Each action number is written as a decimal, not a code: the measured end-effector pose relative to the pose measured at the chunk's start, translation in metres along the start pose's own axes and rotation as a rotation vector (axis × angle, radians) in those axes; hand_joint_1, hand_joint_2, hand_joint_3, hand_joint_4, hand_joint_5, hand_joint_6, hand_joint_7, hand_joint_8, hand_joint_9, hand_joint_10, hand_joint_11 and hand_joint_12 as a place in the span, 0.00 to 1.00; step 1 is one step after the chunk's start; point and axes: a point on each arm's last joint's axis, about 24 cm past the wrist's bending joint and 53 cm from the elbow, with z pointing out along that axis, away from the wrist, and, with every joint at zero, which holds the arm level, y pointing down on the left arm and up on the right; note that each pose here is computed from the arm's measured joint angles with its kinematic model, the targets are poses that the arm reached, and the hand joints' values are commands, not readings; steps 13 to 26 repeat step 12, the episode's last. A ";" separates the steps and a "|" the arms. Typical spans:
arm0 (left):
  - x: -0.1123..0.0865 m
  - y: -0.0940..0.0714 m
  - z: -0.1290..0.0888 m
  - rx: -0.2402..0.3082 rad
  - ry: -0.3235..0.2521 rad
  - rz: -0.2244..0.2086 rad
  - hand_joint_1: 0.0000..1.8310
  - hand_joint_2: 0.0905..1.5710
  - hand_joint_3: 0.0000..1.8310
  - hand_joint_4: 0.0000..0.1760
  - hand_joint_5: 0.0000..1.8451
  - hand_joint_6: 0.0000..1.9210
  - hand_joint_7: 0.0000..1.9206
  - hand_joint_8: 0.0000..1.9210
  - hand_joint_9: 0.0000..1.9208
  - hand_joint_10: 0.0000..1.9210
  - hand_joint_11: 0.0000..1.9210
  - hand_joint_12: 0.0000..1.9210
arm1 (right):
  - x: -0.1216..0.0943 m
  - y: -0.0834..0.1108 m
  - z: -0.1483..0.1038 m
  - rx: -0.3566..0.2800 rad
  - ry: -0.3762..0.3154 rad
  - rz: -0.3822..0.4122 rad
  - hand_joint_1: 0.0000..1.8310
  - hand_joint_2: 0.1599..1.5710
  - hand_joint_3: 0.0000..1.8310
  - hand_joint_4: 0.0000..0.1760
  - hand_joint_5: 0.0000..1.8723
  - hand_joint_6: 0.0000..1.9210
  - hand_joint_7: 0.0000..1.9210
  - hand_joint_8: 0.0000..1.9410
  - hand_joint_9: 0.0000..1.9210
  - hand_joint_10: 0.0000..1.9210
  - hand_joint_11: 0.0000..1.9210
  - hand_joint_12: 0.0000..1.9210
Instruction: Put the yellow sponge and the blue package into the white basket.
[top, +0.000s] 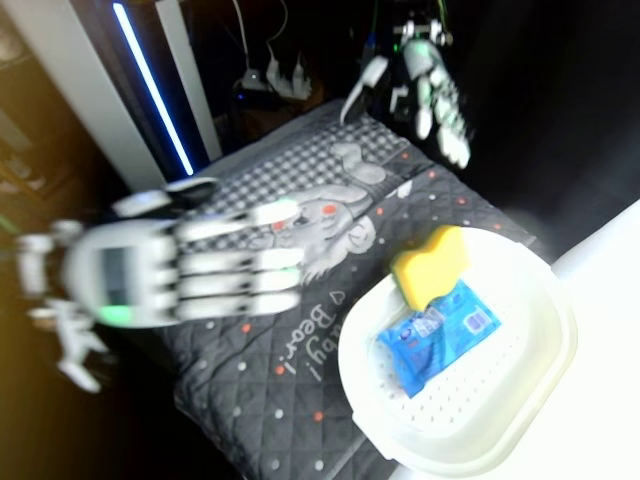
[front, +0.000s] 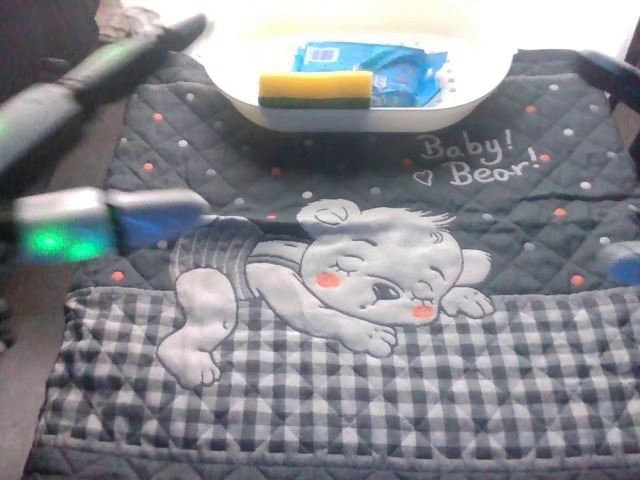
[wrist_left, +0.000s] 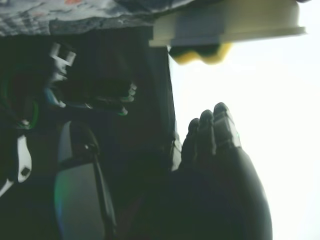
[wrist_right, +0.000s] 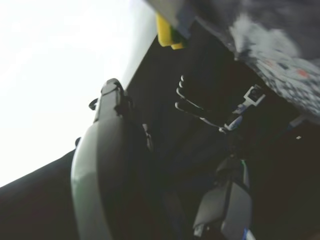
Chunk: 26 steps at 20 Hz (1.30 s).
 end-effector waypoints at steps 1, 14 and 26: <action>-0.001 0.000 -0.011 -0.017 -0.010 0.004 0.33 0.63 0.00 0.77 0.00 0.00 0.00 0.00 0.00 0.00 0.02 0.03 | -0.002 -0.002 -0.010 0.011 -0.025 0.010 0.45 0.50 0.00 1.00 0.00 0.00 0.00 0.00 0.00 0.00 0.00 0.00; -0.007 -0.003 -0.055 -0.050 -0.099 -0.026 0.25 0.70 0.00 0.41 0.00 0.00 0.00 0.00 0.01 0.00 0.05 0.04 | -0.003 0.008 -0.030 0.013 -0.065 0.030 0.23 0.61 0.01 0.89 0.00 0.00 0.00 0.00 0.00 0.00 0.00 0.00; -0.007 -0.003 -0.055 -0.050 -0.099 -0.026 0.25 0.70 0.00 0.41 0.00 0.00 0.00 0.00 0.01 0.00 0.05 0.04 | -0.003 0.008 -0.030 0.013 -0.065 0.030 0.23 0.61 0.01 0.89 0.00 0.00 0.00 0.00 0.00 0.00 0.00 0.00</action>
